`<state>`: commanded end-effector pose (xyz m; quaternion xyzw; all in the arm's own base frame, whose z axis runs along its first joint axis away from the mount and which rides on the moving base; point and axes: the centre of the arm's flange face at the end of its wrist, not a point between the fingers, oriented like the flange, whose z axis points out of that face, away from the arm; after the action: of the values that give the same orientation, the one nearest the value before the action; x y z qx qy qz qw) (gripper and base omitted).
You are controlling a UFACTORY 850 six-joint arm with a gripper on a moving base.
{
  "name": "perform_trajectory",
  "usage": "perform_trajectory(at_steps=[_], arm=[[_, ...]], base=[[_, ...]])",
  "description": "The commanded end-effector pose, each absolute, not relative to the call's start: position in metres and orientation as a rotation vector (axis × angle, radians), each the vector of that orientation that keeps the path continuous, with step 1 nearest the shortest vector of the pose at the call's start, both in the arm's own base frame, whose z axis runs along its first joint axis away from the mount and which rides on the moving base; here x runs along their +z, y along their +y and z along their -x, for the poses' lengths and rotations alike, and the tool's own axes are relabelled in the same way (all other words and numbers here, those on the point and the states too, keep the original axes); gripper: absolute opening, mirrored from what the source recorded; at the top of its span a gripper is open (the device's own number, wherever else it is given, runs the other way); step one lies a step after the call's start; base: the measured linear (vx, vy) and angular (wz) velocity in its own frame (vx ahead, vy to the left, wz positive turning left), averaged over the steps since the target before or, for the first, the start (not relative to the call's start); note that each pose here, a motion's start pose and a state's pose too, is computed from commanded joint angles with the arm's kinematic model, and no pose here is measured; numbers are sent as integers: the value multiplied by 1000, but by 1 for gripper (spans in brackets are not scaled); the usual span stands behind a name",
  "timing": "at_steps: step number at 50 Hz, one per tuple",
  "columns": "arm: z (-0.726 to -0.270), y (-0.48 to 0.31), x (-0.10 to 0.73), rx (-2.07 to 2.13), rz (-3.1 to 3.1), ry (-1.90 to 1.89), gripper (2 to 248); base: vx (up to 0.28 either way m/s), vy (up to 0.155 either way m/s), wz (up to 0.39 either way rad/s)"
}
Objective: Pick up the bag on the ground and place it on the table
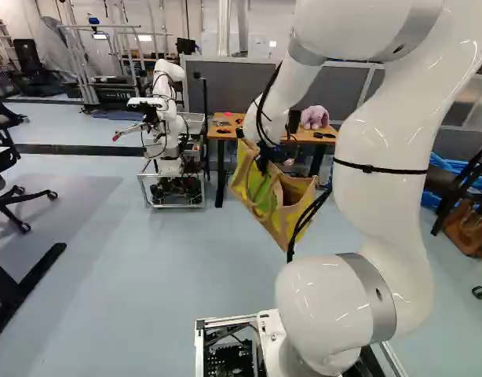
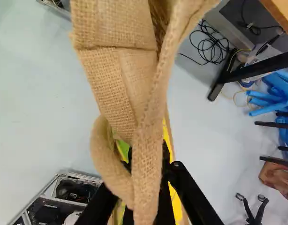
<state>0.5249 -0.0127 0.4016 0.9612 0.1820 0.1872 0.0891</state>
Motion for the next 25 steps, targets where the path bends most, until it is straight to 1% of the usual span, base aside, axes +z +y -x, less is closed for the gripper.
perform_trajectory(at_steps=[25], arm=[[-520, -14, 424, 534, -2862, 497, 30]], base=[[0, 0, 0]])
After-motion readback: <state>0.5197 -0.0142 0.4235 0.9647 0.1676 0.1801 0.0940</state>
